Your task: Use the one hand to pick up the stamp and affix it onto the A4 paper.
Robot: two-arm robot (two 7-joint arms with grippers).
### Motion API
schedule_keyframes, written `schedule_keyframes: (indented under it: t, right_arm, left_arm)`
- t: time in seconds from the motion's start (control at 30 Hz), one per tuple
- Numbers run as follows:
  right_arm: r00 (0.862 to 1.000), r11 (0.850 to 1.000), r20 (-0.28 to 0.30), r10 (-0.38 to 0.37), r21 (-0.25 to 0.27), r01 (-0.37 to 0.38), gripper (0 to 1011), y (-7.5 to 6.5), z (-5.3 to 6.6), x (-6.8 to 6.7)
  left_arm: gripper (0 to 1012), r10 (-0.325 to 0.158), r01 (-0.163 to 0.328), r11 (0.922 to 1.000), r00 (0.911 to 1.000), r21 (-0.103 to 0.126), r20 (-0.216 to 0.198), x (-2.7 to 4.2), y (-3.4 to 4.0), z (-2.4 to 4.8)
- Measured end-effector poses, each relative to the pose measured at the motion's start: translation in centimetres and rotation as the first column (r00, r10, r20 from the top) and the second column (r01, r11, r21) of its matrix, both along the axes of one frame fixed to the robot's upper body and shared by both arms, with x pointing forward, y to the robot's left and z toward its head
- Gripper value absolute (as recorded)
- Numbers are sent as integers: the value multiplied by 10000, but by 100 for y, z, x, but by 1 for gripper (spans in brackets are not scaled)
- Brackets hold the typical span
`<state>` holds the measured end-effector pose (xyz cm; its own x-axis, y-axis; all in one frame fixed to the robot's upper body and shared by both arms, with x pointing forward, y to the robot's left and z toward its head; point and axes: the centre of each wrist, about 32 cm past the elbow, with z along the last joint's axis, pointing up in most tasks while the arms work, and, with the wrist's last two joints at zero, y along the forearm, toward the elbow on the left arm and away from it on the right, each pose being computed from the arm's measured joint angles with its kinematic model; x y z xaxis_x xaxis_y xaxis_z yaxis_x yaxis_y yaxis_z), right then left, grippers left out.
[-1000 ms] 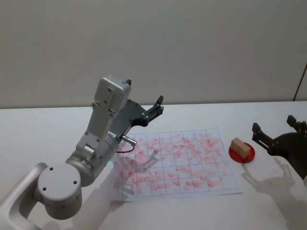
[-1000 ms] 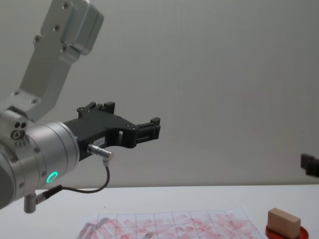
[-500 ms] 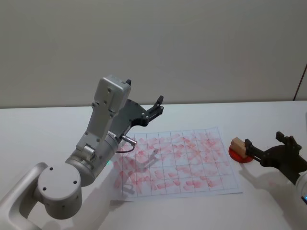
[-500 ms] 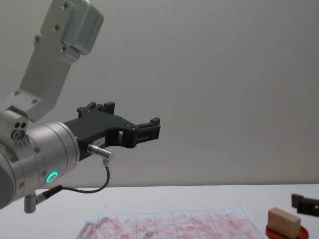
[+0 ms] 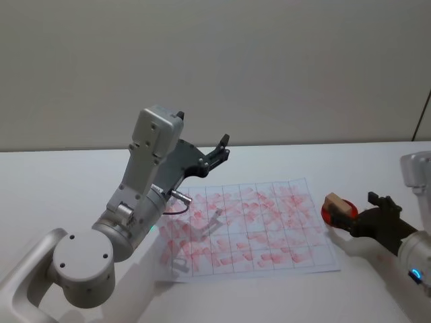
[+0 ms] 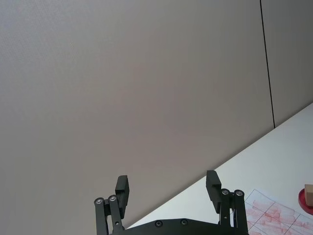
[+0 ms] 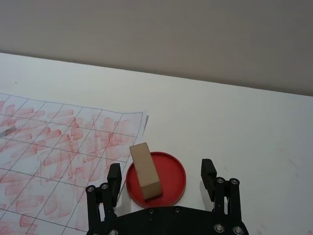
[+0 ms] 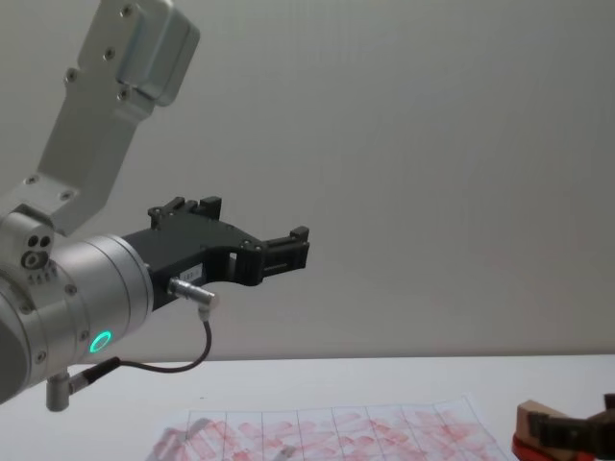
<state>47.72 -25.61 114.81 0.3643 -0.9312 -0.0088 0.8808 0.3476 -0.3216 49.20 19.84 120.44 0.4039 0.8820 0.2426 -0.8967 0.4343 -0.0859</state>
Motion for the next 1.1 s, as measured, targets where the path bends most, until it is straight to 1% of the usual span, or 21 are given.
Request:
schedule_keyframes:
  t: [0.13,0.3,0.4,0.5,0.57,0.6,0.67,0.7,0.73,0.77,0.8,0.9,0.93,0.97,1.0,1.03,1.07,1.1]
  right_arm:
    - [9996,9996,-142,244,-108,-245,1004,23,-20,76]
    - [9989,9990,-233,403,-177,-407,1003,40,-31,126]
    - [9986,9987,-270,458,-206,-463,968,45,-36,143]
    - [9980,9982,-319,538,-240,-546,888,54,-42,168]
    - [9978,9980,-332,567,-247,-575,859,57,-43,176]
    - [9977,9979,-344,589,-258,-598,811,60,-44,183]
    - [9975,9977,-359,608,-269,-618,747,62,-45,190]
    - [9973,9976,-373,628,-276,-639,747,64,-46,196]
    - [9973,9975,-377,636,-276,-647,689,65,-46,198]
    - [9972,9975,-383,644,-279,-655,679,66,-48,200]
    - [9971,9974,-388,648,-284,-659,609,66,-48,202]
    - [9969,9972,-400,670,-296,-682,551,68,-49,210]
    - [9968,9971,-409,682,-298,-694,491,69,-50,213]
    - [9968,9971,-409,682,-298,-694,491,69,-50,213]
    - [9967,9971,-416,692,-303,-704,449,70,-51,216]
    - [9967,9970,-422,696,-305,-709,428,71,-52,216]
    - [9966,9970,-428,703,-308,-716,369,71,-53,219]
    - [9966,9969,-429,706,-309,-719,349,71,-52,220]
  left_arm:
    - [1001,0,0,10000,10000,-1,0,0,0,0]
    - [1001,0,0,10000,10000,-1,0,0,0,0]
    - [1001,0,0,10000,10000,-1,-1,0,0,0]
    - [1001,0,0,10000,10000,-1,0,0,0,0]
    - [1001,-1,1,10000,10000,-1,-1,0,0,0]
    - [1001,0,0,10000,10000,-1,-1,0,0,0]
    - [1001,0,0,10000,10000,-1,0,0,0,0]
    - [1001,0,0,10000,10000,-1,0,0,0,0]
    - [1001,0,0,10000,10000,-1,0,0,0,0]
    - [1001,0,0,10000,10000,-1,0,0,0,0]
    - [1001,0,0,10000,10000,-1,-1,0,0,0]
    - [1001,-1,1,10000,10000,-1,0,0,0,0]
    - [1001,0,0,10000,10000,-1,0,0,0,0]
    - [1001,-1,1,10000,10000,-1,-1,0,0,0]
    - [1001,0,0,10000,10000,-1,-1,0,0,0]
    - [1001,-1,1,10000,10000,-1,-1,0,0,0]
    - [1001,-1,1,10000,10000,-1,-1,0,0,0]
    - [1001,0,0,10000,10000,-1,-1,0,0,0]
